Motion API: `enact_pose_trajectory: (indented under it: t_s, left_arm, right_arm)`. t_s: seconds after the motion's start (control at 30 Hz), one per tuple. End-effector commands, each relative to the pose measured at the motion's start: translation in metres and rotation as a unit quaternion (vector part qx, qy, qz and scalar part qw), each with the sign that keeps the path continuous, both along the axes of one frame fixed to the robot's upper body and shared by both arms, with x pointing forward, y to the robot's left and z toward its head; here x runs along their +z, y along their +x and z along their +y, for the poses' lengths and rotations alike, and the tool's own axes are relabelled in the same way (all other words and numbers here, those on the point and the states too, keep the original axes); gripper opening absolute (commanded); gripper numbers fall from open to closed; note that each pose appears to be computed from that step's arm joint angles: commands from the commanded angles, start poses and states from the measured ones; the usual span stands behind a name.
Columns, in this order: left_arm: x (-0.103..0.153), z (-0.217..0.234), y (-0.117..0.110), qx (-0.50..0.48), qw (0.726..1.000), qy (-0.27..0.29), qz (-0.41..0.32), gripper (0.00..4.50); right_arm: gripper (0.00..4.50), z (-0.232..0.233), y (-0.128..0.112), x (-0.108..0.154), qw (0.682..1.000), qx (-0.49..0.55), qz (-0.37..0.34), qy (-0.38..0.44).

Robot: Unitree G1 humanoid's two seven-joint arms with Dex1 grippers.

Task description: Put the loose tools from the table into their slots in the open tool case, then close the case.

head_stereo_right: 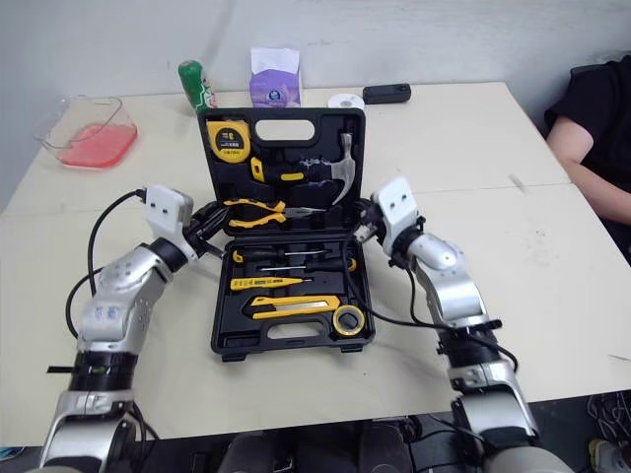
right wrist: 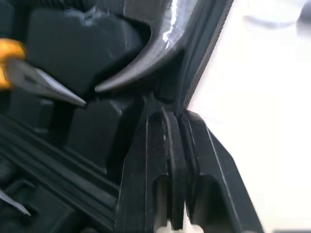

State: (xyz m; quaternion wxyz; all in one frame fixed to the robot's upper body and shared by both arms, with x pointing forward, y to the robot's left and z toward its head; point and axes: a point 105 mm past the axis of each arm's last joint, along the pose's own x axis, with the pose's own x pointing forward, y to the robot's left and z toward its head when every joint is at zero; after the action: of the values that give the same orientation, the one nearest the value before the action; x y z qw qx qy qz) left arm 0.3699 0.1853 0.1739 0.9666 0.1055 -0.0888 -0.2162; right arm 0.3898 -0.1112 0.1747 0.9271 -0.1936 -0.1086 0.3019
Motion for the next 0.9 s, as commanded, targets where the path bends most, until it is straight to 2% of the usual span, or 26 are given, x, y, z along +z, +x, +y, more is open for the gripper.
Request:
enact_pose_trajectory:
  t_s: [0.03, 0.13, 0.2, 0.27, 0.37, 0.53, 0.63, 0.7, 0.77, 0.9]
  left_arm:
    - [0.023, 0.023, -0.020, 0.026, 0.991, 0.066, -0.116, 0.01]
    - [0.015, 0.023, -0.027, 0.021, 0.987, 0.090, -0.133, 0.01]
    - [0.004, 0.035, -0.037, 0.044, 0.986, 0.094, -0.128, 0.01]
    - [-0.014, 0.037, -0.049, 0.026, 0.983, 0.140, -0.112, 0.01]
    - [-0.023, 0.040, -0.054, 0.019, 0.985, 0.142, -0.095, 0.01]
    - [-0.028, 0.042, -0.063, 0.010, 0.984, 0.149, -0.097, 2.29]
    - [-0.031, 0.057, -0.071, 0.025, 0.987, 0.145, -0.071, 3.75]
    - [-0.038, 0.070, -0.084, 0.018, 0.988, 0.153, -0.030, 4.50]
    - [-0.041, 0.088, -0.095, 0.034, 0.989, 0.144, 0.004, 4.50]
    - [-0.035, 0.105, -0.101, 0.050, 0.989, 0.137, 0.019, 4.50]
  right_arm:
    - [0.00, -0.041, -0.006, -0.005, 0.990, -0.031, -0.092, -0.103]
    - [0.00, -0.048, -0.008, -0.015, 0.986, -0.031, -0.103, -0.125]
    - [0.00, -0.052, -0.018, -0.032, 0.972, -0.016, -0.134, -0.191]
    - [0.00, -0.058, -0.025, -0.044, 0.955, -0.013, -0.161, -0.247]
    - [0.00, -0.062, -0.028, -0.050, 0.945, -0.011, -0.182, -0.273]
    - [0.00, -0.062, -0.040, -0.060, 0.935, 0.027, -0.192, -0.296]
    - [1.18, -0.063, -0.045, -0.055, 0.939, 0.037, -0.192, -0.283]
    - [2.25, -0.069, -0.052, -0.057, 0.941, 0.052, -0.170, -0.287]
    - [3.24, -0.079, -0.063, -0.066, 0.946, 0.075, -0.124, -0.290]
    - [3.24, -0.097, -0.077, -0.066, 0.956, 0.088, -0.064, -0.273]
